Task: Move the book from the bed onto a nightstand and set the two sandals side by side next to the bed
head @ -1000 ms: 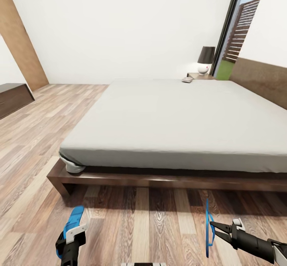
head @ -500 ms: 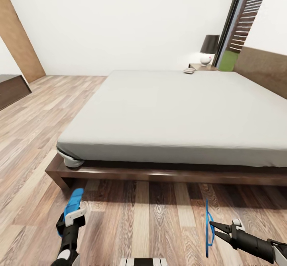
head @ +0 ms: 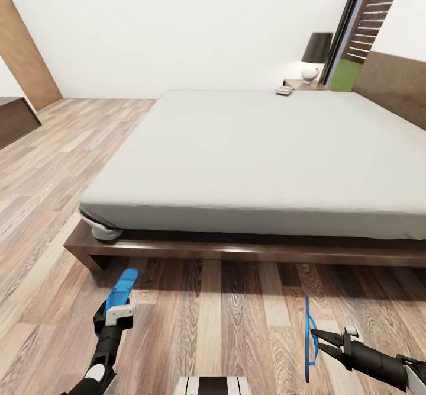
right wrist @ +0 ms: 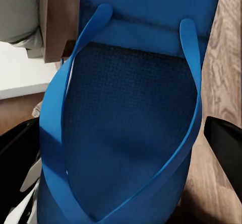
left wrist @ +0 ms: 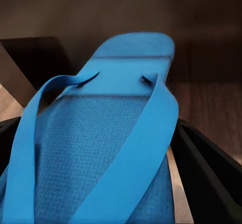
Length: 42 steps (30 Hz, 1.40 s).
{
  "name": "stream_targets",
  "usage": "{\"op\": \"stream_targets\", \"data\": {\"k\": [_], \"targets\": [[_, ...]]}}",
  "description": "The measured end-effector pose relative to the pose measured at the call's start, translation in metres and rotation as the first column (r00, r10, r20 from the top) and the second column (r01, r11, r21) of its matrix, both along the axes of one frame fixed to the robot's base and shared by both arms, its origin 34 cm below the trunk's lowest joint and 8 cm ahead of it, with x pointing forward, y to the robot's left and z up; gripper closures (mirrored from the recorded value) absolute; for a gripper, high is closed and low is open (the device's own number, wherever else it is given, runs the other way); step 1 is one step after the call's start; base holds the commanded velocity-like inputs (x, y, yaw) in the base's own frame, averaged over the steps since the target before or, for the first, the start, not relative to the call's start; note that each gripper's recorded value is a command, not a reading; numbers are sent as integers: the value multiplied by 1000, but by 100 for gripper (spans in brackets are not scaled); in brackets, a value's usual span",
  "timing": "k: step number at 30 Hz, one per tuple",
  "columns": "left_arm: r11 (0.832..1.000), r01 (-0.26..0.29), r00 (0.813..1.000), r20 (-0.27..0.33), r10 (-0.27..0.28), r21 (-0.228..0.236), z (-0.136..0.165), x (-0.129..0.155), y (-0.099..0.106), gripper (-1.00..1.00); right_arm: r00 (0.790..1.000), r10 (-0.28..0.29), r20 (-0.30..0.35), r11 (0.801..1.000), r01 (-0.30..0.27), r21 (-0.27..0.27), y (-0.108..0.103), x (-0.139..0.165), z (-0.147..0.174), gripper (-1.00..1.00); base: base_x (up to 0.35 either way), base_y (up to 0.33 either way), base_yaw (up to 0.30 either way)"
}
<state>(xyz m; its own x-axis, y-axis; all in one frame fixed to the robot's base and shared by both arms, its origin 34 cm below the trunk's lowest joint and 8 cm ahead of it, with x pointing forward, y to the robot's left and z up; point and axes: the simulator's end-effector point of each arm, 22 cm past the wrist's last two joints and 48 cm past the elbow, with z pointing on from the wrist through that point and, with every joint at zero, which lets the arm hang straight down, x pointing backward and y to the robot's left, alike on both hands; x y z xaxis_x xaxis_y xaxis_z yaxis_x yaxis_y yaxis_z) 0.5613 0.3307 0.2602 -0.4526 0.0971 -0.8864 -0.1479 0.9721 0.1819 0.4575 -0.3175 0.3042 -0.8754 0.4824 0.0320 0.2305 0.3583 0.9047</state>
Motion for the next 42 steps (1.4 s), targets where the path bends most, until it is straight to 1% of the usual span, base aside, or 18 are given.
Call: {"op": "stream_targets", "data": {"k": [11,14,16,17,21,24,38,42], "targets": [[1000,-3,999,-47,3,3,-23,-12,2,100,999,0,-45,1000,0,-1,-1,-9,-18,100,0,0,0],[1000,-4,998,-60,5,3,-29,-16,2,100,999,1,-45,1000,-1,0,-2,-8,-20,100,0,0,0],[1000,-5,998,-68,5,3,-33,-18,2,100,1000,9,-23,1000,-8,13,-3,-1,-13,100,0,0,0],[1000,-5,997,-72,5,3,-35,-19,2,100,1000,11,-19,1000,-10,22,-7,2,-8,100,0,0,0],[1000,-6,996,-89,6,3,-43,-24,2,100,1000,6,-26,997,-3,81,-15,7,7,100,0,0,0],[1000,-6,995,-101,6,3,-49,-28,2,100,999,5,-39,996,-1,91,-16,5,5,100,0,0,0],[1000,-10,988,-157,11,4,-76,-45,3,100,995,5,-97,995,4,95,-16,-7,-17,100,0,0,0],[1000,-20,985,-171,21,3,-83,-50,5,100,994,5,-113,995,6,96,-16,-10,-23,100,0,0,0]]}}
